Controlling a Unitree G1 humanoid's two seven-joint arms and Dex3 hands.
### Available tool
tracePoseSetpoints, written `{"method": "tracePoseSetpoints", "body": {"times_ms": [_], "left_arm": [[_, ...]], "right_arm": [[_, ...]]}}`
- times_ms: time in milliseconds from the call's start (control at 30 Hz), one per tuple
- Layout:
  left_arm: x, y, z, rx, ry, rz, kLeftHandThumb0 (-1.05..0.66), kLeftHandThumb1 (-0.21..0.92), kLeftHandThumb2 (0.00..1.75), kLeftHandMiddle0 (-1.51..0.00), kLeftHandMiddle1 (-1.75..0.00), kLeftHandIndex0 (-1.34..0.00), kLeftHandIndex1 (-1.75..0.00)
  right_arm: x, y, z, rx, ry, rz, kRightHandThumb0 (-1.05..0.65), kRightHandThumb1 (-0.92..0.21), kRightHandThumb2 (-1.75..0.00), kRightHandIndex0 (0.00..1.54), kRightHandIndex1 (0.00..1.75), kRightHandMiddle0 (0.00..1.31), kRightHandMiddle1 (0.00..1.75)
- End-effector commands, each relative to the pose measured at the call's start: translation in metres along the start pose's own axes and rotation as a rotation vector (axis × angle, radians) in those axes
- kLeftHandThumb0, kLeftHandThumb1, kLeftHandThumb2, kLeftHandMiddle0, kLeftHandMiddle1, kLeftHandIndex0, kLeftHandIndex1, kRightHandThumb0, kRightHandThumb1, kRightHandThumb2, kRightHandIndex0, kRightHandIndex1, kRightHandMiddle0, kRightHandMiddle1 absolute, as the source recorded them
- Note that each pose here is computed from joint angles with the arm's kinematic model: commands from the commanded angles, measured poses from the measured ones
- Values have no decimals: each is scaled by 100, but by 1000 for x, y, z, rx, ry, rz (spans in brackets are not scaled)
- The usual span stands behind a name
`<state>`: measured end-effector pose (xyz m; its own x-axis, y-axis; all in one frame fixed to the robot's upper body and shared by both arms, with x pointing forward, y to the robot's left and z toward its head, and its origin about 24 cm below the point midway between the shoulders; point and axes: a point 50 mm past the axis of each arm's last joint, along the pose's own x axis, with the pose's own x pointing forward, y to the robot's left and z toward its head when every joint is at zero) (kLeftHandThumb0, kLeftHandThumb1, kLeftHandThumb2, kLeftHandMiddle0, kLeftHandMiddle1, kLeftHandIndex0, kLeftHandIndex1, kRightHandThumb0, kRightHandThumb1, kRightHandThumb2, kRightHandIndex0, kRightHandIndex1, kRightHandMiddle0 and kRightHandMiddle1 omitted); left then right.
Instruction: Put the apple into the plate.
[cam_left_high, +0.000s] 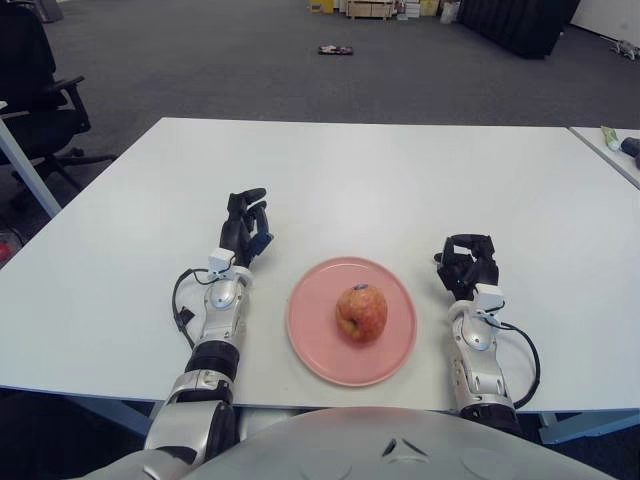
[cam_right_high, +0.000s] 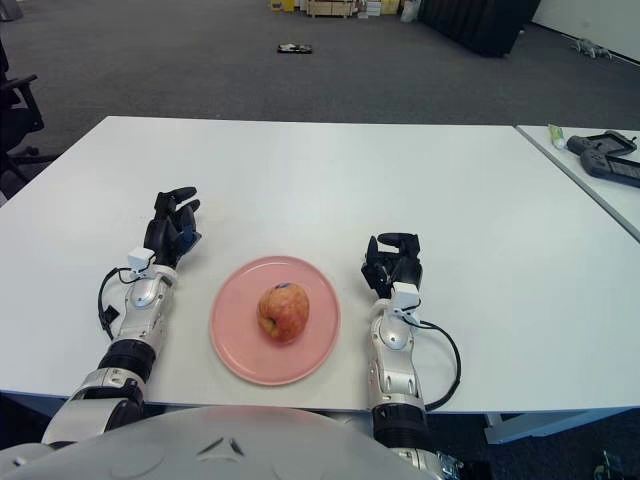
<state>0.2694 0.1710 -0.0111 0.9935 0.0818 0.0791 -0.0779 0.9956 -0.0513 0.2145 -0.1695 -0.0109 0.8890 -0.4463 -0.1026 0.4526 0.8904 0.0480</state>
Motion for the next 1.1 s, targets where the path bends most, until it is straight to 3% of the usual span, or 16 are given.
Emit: {"method": "tracePoseSetpoints", "body": {"times_ms": [0, 133, 400, 700, 1067], "left_arm": [[4, -1, 2, 13, -13, 15, -47, 92, 70, -29, -140, -16, -172], [2, -3, 1, 31, -9, 14, -38, 92, 58, -39, -144, -19, -174], [-8, -6, -9, 91, 42, 12, -37, 81, 69, -52, -154, -26, -175], [-18, -11, -19, 106, 94, 6, -37, 77, 74, -48, -169, -28, -175], [-22, -15, -22, 103, 102, -12, -37, 77, 73, -48, -173, -28, -175]], "right_arm": [[-5, 2, -13, 14, 79, -7, -37, -78, -72, 48, 146, 28, 175], [-5, 2, -12, 16, 72, -1, -37, -77, -74, 48, 147, 28, 175], [-5, 4, -9, 12, 60, 8, -37, -76, -75, 51, 147, 29, 175], [-3, 4, -8, 25, 49, 11, -37, -77, -74, 52, 146, 29, 175], [-2, 5, -7, 20, 52, 22, -37, -76, -75, 52, 146, 29, 175]]}}
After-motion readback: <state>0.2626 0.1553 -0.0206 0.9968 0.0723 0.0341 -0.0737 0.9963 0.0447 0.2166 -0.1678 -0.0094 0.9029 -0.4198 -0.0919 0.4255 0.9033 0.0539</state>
